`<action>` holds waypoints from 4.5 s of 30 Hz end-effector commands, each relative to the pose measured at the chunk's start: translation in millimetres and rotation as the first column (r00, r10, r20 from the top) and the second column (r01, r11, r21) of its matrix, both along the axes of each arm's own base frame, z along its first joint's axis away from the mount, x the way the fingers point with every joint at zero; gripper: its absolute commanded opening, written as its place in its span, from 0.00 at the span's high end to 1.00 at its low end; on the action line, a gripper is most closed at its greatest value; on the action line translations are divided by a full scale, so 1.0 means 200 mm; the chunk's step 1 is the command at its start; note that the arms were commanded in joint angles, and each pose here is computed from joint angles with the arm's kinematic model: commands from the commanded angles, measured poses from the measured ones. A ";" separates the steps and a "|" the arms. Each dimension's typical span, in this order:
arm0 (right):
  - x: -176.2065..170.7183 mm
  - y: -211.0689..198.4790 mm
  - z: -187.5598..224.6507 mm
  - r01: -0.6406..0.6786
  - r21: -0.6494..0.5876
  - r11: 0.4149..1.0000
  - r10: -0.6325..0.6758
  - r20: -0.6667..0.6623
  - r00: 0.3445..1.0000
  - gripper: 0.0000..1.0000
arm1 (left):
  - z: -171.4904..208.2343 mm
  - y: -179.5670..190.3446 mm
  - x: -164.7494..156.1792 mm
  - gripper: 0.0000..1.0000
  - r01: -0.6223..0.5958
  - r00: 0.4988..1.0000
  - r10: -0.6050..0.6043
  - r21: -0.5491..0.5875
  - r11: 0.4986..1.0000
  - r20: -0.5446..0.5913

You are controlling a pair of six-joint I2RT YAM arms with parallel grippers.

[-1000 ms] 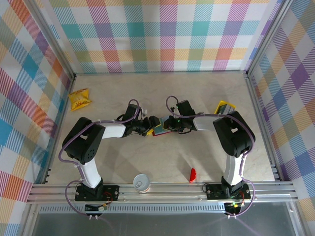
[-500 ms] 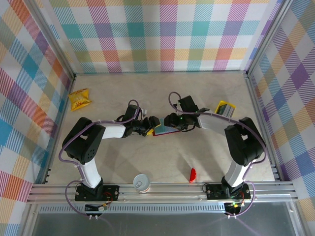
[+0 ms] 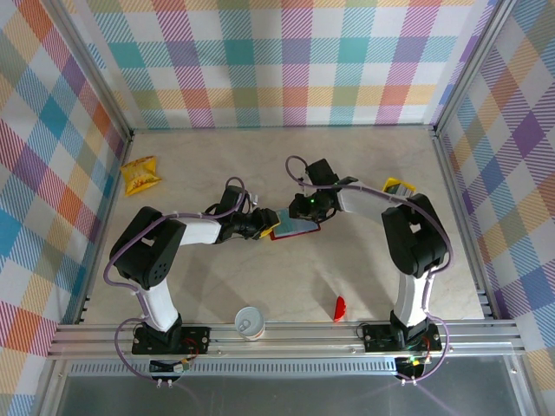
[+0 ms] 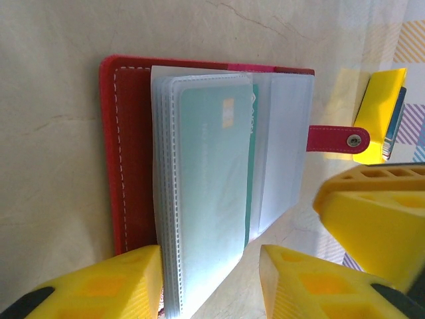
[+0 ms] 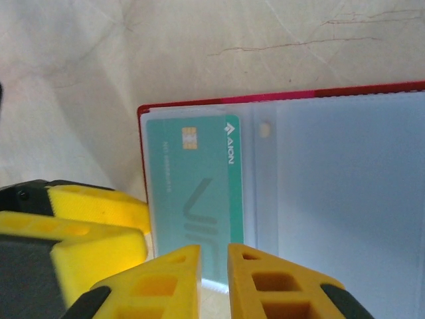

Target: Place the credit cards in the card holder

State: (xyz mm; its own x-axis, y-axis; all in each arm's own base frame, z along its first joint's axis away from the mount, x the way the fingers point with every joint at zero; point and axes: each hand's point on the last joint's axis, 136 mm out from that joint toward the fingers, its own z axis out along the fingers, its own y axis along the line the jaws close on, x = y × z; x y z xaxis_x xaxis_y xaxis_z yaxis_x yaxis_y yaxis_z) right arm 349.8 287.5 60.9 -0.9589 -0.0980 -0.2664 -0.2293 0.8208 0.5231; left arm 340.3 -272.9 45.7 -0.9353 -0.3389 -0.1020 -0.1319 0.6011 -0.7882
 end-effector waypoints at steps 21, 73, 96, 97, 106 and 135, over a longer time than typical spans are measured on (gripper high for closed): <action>0.06 0.07 -0.12 -0.088 -0.027 0.996 0.087 -0.059 0.994 0.72 | -0.02 0.01 -0.02 0.59 0.002 1.000 -0.002 0.013 1.000 -0.012; 0.07 -0.52 0.11 0.063 -0.022 0.998 -0.063 -0.012 0.998 0.71 | 0.20 0.23 -0.17 0.26 -0.068 0.998 0.069 0.091 0.994 -0.012; 0.17 -0.47 0.02 0.023 0.037 0.999 -0.021 -0.045 0.999 0.78 | 0.23 0.21 -0.18 0.29 -0.051 0.999 0.051 0.064 0.997 0.001; 0.17 -0.46 0.02 0.020 0.044 0.999 -0.018 -0.046 0.999 0.78 | 0.23 0.21 -0.18 0.29 -0.051 0.999 0.051 0.064 0.997 0.000; 0.17 -0.47 0.04 0.035 0.039 0.999 -0.033 -0.033 0.999 0.76 | 0.22 0.21 -0.18 0.30 -0.050 0.999 0.051 0.058 0.997 -0.008; -0.13 -0.41 0.02 0.158 0.088 0.984 -0.148 -0.109 0.983 1.00 | 0.23 0.29 -0.11 0.28 -0.067 0.998 0.067 0.170 0.983 0.006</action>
